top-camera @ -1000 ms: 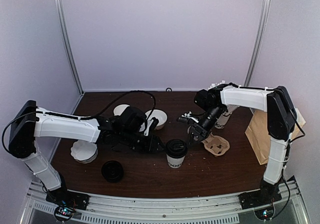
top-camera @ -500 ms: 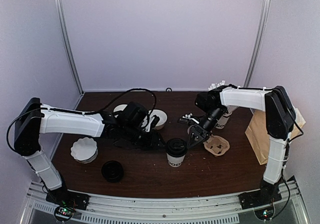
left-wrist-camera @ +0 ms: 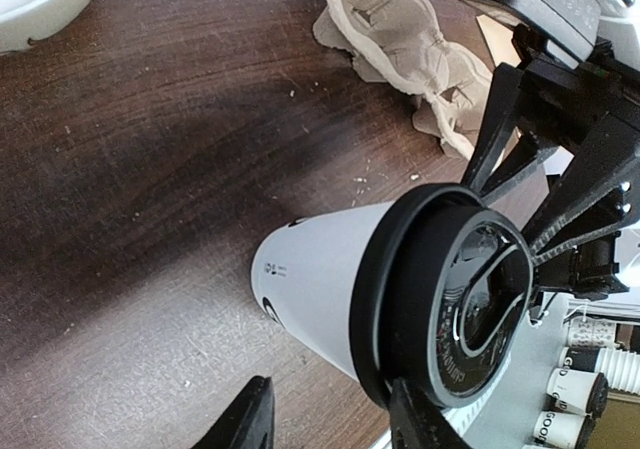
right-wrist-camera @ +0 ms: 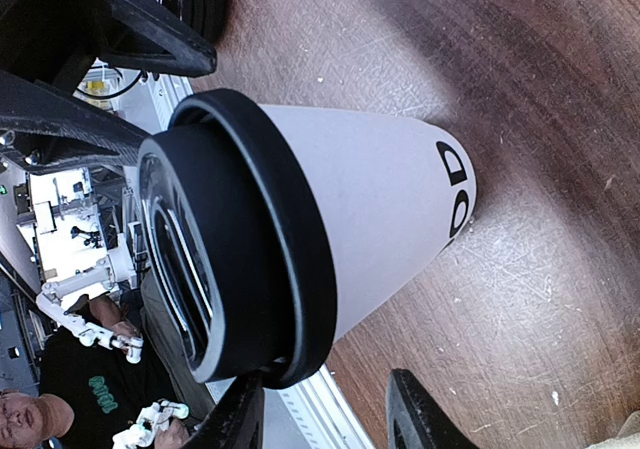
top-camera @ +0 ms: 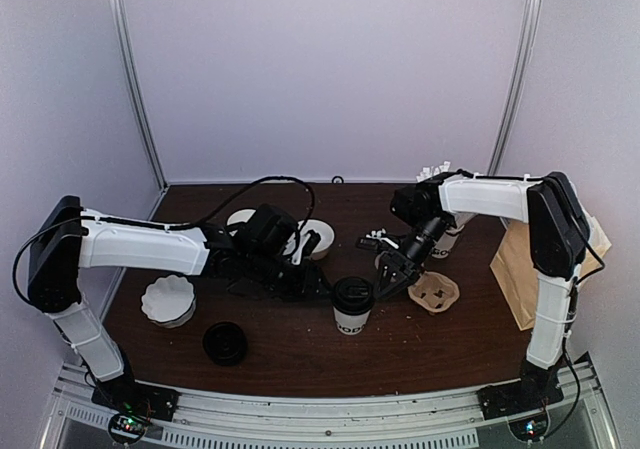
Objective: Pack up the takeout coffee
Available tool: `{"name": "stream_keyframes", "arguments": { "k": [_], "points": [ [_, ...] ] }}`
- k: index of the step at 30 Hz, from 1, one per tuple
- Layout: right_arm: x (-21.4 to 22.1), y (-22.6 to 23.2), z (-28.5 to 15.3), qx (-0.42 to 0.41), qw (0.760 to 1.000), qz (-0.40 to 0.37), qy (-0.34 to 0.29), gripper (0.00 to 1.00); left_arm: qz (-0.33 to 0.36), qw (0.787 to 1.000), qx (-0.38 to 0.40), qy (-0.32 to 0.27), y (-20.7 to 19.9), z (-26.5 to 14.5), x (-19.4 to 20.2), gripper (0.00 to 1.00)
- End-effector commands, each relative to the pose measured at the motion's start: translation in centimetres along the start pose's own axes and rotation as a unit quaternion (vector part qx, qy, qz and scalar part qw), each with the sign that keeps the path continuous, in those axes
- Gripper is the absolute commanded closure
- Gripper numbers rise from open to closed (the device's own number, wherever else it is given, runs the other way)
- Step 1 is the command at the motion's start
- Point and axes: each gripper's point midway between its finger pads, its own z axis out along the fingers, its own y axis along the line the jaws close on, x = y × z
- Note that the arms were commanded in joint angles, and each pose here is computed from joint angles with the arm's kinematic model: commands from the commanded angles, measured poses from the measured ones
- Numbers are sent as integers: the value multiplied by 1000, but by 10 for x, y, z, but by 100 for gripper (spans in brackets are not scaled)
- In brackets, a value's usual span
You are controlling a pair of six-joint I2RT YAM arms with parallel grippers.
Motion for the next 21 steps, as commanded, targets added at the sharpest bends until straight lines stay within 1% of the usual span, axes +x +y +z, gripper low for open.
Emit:
{"name": "stream_keyframes", "arguments": {
  "k": [1,5,7,9,11,14,16,19,21],
  "points": [
    [4,-50,15,105,994,-14,37,58,21,991,-118,51,58,14,38,57],
    [-13,-12,-4,55,997,-57,-6,53,80,990,-118,1,26,-8,1,53],
    [-18,2,-11,32,997,-67,-17,52,109,988,-110,-6,9,-13,-7,49],
    [-23,15,-19,8,997,-77,-27,51,122,988,-96,-20,-5,-18,-15,46],
    [-27,23,-27,-8,996,-80,-40,49,132,988,-76,-35,-20,-24,-24,45],
    [-31,33,-39,-17,994,-92,-57,44,142,986,-65,-56,-36,-34,-38,45],
    [-31,39,-46,-19,993,-97,-62,43,153,984,-63,-62,-43,-40,-44,43],
    [-30,45,-56,-15,991,-108,-72,42,179,980,-57,-68,-53,-47,-50,38],
    [-28,45,-62,3,990,-120,-79,41,208,975,-52,-65,-58,-49,-51,33]
  ]
}}
